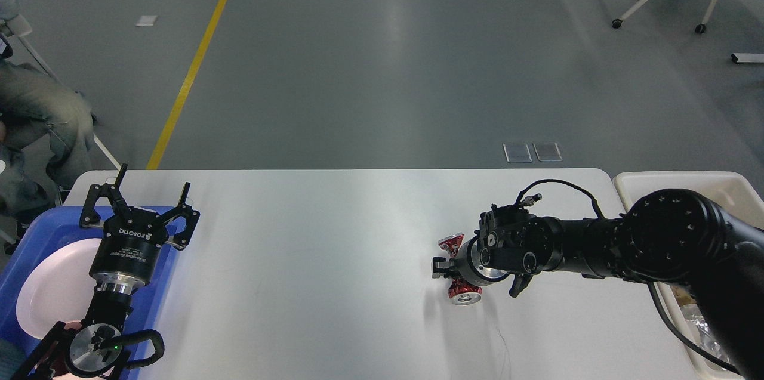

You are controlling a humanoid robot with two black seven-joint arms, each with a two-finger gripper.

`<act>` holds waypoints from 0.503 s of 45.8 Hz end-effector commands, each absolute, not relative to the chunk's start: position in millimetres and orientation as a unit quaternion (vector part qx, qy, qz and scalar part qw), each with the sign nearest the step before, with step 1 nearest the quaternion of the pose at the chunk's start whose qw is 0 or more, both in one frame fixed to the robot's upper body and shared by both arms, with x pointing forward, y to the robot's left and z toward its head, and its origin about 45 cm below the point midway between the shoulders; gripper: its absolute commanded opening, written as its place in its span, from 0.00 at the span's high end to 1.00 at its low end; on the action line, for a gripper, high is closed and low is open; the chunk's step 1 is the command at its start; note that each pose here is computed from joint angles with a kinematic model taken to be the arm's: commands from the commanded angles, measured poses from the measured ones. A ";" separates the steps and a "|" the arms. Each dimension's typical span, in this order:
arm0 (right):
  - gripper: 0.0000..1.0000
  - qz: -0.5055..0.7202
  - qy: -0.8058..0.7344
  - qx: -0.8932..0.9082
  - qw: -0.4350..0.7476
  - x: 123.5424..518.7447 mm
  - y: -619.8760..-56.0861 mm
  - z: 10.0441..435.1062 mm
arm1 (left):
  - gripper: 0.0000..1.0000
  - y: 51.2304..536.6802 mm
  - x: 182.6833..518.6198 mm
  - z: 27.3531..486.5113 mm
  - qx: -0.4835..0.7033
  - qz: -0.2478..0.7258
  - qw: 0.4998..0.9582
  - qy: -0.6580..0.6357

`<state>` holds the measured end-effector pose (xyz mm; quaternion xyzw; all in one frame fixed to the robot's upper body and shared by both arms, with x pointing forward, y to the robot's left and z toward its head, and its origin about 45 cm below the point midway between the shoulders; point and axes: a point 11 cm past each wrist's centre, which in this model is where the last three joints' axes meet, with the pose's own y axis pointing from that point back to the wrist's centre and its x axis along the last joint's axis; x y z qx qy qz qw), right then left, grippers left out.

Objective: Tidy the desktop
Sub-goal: 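Lift the red can and carry it to the white bin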

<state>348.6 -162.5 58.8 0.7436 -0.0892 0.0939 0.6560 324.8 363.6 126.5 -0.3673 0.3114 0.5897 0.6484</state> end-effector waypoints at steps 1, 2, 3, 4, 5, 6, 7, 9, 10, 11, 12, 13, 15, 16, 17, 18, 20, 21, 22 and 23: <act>1.00 0.086 -0.067 0.741 0.662 352.4 -169.3 77.6 | 0.04 363.7 324.8 126.5 -0.367 0.590 0.648 0.311; 1.00 0.084 -0.061 0.742 0.662 353.3 -169.1 82.8 | 0.04 363.7 324.8 126.5 -0.367 0.590 0.648 0.311; 1.00 0.079 -0.058 0.743 0.662 354.3 -170.9 87.8 | 0.04 363.7 324.8 126.5 -0.367 0.590 0.648 0.311; 1.00 0.073 -0.055 0.743 0.663 354.8 -173.0 92.6 | 0.04 363.7 324.8 126.5 -0.367 0.590 0.648 0.311; 1.00 0.066 -0.053 0.744 0.663 355.5 -175.1 98.0 | 0.04 363.7 324.8 126.5 -0.367 0.590 0.648 0.311; 1.00 0.059 -0.051 0.745 0.662 356.3 -177.3 103.9 | 0.04 363.7 324.8 126.5 -0.367 0.590 0.648 0.311; 1.00 0.052 -0.052 0.746 0.661 357.4 -179.9 110.8 | 0.04 363.7 324.8 126.5 -0.367 0.590 0.648 0.311; 1.00 0.043 -0.049 0.746 0.663 359.8 -184.0 126.3 | 0.04 363.7 324.8 126.5 -0.367 0.590 0.648 0.311; 1.00 0.040 -0.047 0.744 0.665 360.4 -187.6 134.3 | 0.04 363.7 324.8 126.5 -0.367 0.590 0.648 0.311; 1.00 0.037 -0.048 0.741 0.669 361.3 -192.2 143.2 | 0.04 363.7 324.8 126.5 -0.367 0.590 0.648 0.311; 1.00 0.037 -0.048 0.737 0.673 362.1 -195.4 150.7 | 0.04 363.7 324.8 126.5 -0.367 0.590 0.648 0.311; 1.00 0.035 -0.048 0.733 0.678 361.5 -198.9 157.9 | 0.04 363.8 324.8 126.4 -0.367 0.590 0.648 0.311; 1.00 0.033 -0.051 0.724 0.687 361.6 -205.2 174.1 | 0.04 363.7 324.8 126.5 -0.367 0.590 0.648 0.311; 1.00 0.033 -0.052 0.720 0.691 361.4 -207.9 182.2 | 0.04 363.7 324.8 126.5 -0.367 0.590 0.648 0.311; 1.00 0.029 -0.056 0.716 0.695 360.3 -211.5 189.9 | 0.04 363.7 324.8 126.5 -0.367 0.590 0.648 0.311; 1.00 0.028 -0.061 0.713 0.698 360.5 -213.9 198.7 | 0.04 363.7 324.8 126.5 -0.367 0.590 0.648 0.311; 1.00 0.023 -0.072 0.708 0.702 359.5 -219.4 216.6 | 0.04 363.7 324.8 126.5 -0.367 0.590 0.648 0.311; 1.00 0.021 -0.080 0.709 0.701 359.5 -221.3 225.7 | 0.04 363.7 324.8 126.5 -0.367 0.590 0.648 0.311; 1.00 0.018 -0.085 0.709 0.700 358.6 -223.0 233.6 | 0.04 363.7 324.8 126.5 -0.367 0.590 0.648 0.311; 1.00 0.018 -0.092 0.710 0.698 359.0 -223.5 243.1 | 0.04 363.7 324.8 126.5 -0.367 0.590 0.648 0.311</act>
